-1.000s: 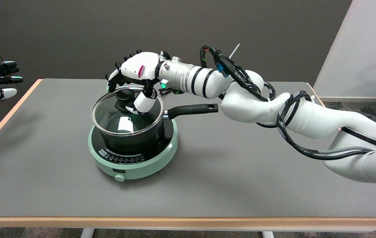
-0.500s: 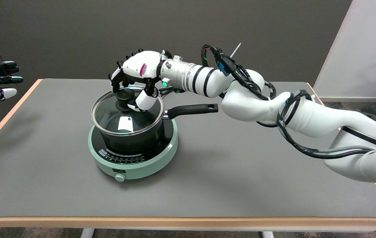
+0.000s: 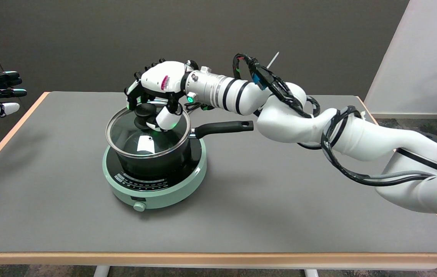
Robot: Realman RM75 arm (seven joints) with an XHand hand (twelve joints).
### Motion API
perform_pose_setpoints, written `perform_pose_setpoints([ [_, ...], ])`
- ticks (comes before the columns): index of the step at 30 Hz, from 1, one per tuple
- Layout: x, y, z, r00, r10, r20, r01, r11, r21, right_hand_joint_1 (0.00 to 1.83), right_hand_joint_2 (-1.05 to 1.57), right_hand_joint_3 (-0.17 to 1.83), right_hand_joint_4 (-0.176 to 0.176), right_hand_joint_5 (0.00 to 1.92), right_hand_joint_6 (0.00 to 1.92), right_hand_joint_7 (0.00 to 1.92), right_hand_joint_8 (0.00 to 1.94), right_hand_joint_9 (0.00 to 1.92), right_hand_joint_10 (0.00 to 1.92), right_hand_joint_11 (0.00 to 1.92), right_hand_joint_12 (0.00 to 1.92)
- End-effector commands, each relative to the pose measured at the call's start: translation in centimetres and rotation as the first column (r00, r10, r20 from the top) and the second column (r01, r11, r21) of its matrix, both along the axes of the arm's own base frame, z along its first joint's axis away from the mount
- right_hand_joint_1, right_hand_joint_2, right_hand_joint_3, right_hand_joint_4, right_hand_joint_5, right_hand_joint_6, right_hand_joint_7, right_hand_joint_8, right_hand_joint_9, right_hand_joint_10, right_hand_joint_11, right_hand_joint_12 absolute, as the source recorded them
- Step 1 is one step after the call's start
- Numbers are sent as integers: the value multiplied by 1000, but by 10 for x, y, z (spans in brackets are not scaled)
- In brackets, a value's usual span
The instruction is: Pick up the pot lid.
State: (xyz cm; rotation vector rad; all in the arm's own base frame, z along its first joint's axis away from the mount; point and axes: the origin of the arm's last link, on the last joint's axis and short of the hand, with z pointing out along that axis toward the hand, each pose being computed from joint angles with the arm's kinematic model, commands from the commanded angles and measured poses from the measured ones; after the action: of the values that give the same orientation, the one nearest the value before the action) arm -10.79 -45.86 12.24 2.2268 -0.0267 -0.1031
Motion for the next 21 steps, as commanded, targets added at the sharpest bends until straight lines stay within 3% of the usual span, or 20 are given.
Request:
perform_pose_setpoints([
  [1, 0, 1, -5, 1000, -13, 11, 13, 1000, 8, 919, 680, 853, 176, 667, 453, 783, 313, 757, 509, 465, 750],
  [21, -4, 0, -3, 1000, -21, 7, 21, 1000, 1, 925, 673, 869, 176, 692, 601, 838, 351, 781, 558, 478, 772],
])
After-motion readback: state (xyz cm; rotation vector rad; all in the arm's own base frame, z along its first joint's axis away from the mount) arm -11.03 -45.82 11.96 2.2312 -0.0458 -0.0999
